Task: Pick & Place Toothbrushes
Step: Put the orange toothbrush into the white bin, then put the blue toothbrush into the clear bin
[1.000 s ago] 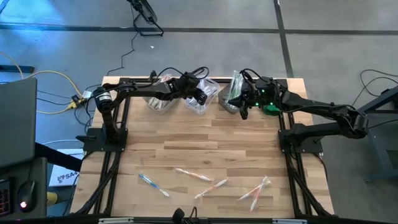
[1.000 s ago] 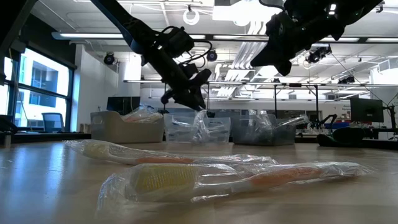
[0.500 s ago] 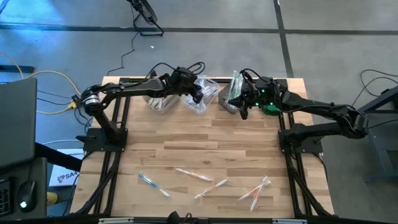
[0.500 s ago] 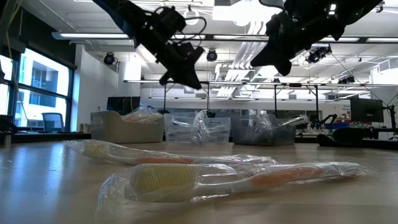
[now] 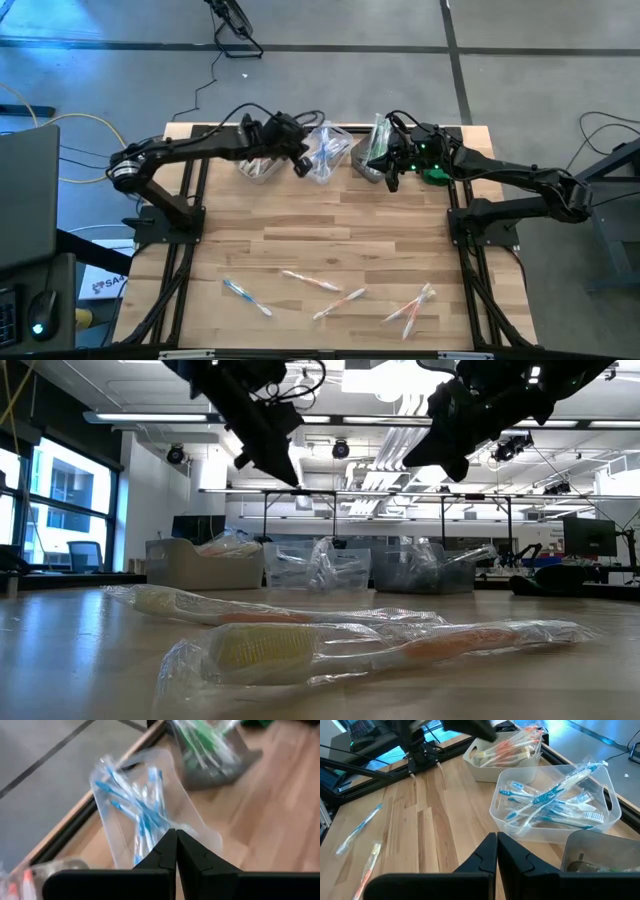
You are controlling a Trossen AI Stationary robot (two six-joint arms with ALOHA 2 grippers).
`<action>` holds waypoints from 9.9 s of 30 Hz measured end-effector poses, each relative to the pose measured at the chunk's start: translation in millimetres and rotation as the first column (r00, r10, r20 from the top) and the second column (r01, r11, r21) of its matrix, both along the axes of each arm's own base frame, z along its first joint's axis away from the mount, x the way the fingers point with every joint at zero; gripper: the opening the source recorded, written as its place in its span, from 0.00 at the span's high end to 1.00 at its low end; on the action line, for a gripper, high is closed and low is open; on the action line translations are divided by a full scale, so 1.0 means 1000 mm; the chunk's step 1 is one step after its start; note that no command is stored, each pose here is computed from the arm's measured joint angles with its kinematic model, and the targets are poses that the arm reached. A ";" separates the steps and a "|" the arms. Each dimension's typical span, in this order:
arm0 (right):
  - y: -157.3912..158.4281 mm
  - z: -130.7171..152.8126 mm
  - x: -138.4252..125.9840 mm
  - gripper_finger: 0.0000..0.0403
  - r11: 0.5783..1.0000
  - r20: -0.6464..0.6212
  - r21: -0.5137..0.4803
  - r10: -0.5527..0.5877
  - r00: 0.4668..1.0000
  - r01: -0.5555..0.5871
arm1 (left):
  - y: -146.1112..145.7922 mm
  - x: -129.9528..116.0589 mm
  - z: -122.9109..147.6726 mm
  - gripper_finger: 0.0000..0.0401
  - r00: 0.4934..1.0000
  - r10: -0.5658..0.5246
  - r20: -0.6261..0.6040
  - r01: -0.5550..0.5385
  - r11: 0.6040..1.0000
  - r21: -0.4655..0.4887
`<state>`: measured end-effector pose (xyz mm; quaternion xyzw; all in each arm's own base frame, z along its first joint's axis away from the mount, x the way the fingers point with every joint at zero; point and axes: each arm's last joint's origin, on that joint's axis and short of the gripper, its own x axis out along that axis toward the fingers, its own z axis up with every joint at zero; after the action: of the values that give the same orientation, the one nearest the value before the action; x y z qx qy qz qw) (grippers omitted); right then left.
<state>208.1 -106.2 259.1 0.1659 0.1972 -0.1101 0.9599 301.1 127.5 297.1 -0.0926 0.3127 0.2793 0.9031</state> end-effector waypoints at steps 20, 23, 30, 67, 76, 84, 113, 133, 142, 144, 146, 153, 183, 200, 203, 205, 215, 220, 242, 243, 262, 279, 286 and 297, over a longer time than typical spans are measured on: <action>0.000 0.000 0.000 0.99 1.000 0.000 0.004 -0.001 1.000 0.001 | -0.104 0.005 0.004 1.00 0.879 -0.464 -0.112 0.463 0.886 -0.041; 0.000 0.000 0.000 0.99 1.000 0.001 0.007 -0.003 1.000 0.003 | -0.110 0.005 0.004 1.00 0.863 -0.495 -0.103 0.492 0.869 -0.056; 0.000 0.000 0.000 0.99 0.999 0.002 0.031 -0.014 1.000 0.014 | -0.119 0.005 0.004 0.99 0.797 -0.596 -0.092 0.591 0.803 -0.080; 0.003 -0.011 -0.005 0.99 0.998 -0.113 0.059 0.005 0.994 0.002 | -0.223 0.022 -0.069 0.60 0.649 -0.710 -0.272 0.628 0.703 -0.334; 0.004 -0.012 -0.006 0.99 0.998 -0.130 0.069 0.006 0.992 0.003 | -0.228 0.034 -0.096 0.60 0.610 -0.738 -0.290 0.623 0.672 -0.400; 0.004 -0.012 -0.006 0.99 0.998 -0.132 0.070 0.007 0.991 0.003 | -0.240 0.045 -0.113 0.60 0.583 -0.775 -0.244 0.653 0.625 -0.427; 0.003 -0.012 -0.006 0.99 0.998 -0.131 0.069 0.006 0.991 0.003 | -0.262 0.044 -0.144 0.71 0.643 -0.685 -0.342 0.552 0.724 -0.414; 0.004 -0.012 -0.006 0.99 0.998 -0.131 0.069 0.006 0.991 0.003 | -0.262 0.044 -0.144 0.99 0.726 -0.615 -0.307 0.416 0.749 -0.516; 0.004 -0.014 -0.007 0.99 0.997 -0.152 0.075 0.011 0.988 0.000 | -0.263 0.044 -0.143 1.00 0.767 -0.569 -0.296 0.339 0.752 -0.566; 0.004 -0.014 -0.008 0.99 0.998 -0.157 0.061 0.019 0.987 -0.010 | -0.263 0.044 -0.141 1.00 0.780 -0.555 -0.288 0.319 0.749 -0.580; 0.004 -0.015 -0.008 0.99 0.999 -0.164 0.047 0.028 0.986 -0.021 | -0.264 0.045 -0.140 1.00 0.791 -0.548 -0.272 0.312 0.743 -0.592; 0.005 -0.017 -0.009 0.99 0.999 -0.190 0.034 0.044 0.981 -0.038 | -0.263 0.055 -0.118 1.00 0.841 -0.490 -0.229 0.307 0.781 -0.545; 0.008 -0.024 -0.015 0.99 0.997 -0.279 0.064 0.066 0.958 -0.050 | -0.110 0.008 0.024 1.00 0.830 -0.136 -0.542 0.035 0.981 -0.192; 0.007 -0.021 -0.012 0.99 0.996 -0.231 0.088 0.031 0.972 -0.010 | -0.024 -0.090 0.003 1.00 0.899 0.152 -0.410 -0.207 0.974 -0.095; 0.006 -0.019 -0.010 0.99 0.997 -0.209 0.075 0.026 0.978 -0.011 | -0.013 -0.107 -0.016 1.00 0.917 0.200 -0.345 -0.243 0.966 -0.087; 0.005 -0.017 -0.009 0.99 0.998 -0.189 0.066 0.024 0.982 -0.012 | -0.006 -0.114 -0.026 1.00 0.930 0.228 -0.288 -0.257 0.964 -0.069; 0.002 -0.010 -0.005 0.99 0.998 -0.108 0.048 -0.029 0.994 0.034 | 0.020 -0.130 -0.065 1.00 0.939 0.267 -0.215 -0.275 0.961 -0.007; 0.001 -0.010 -0.005 0.99 0.995 -0.115 0.051 -0.075 0.990 0.081 | 0.029 -0.140 -0.072 1.00 0.932 0.292 -0.214 -0.306 0.951 -0.035; 0.000 -0.009 -0.004 0.99 0.995 -0.102 0.036 -0.084 0.991 0.088 | 0.033 -0.148 -0.091 0.88 0.945 0.267 -0.192 -0.279 0.960 -0.039; 0.000 -0.008 -0.004 0.99 0.995 -0.100 0.035 -0.085 0.991 0.089 | 0.033 -0.148 -0.091 0.85 0.944 0.268 -0.191 -0.280 0.959 -0.039; 0.006 0.021 -0.014 0.99 0.997 0.105 0.023 -0.073 0.992 0.071 | 0.036 -0.134 -0.022 0.63 0.947 0.321 -0.023 -0.321 0.938 -0.130; 0.035 0.042 -0.050 0.99 0.996 0.151 0.089 0.006 0.989 -0.019 | -0.026 -0.086 0.014 0.99 0.959 0.258 0.120 -0.260 0.966 -0.001; 0.045 0.041 -0.046 0.99 0.993 0.134 0.016 0.116 0.984 -0.119 | -0.072 -0.071 0.013 1.00 0.983 0.117 0.142 -0.107 0.992 -0.071; 0.047 0.041 -0.044 0.99 0.994 0.117 -0.045 0.102 0.988 -0.097 | -0.154 -0.084 -0.006 1.00 0.996 0.094 0.003 -0.086 0.923 -0.375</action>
<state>163.8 -59.4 299.7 0.1434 0.1452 -0.0556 0.9774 217.0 -26.8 290.7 -0.2805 0.3464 0.2546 0.8582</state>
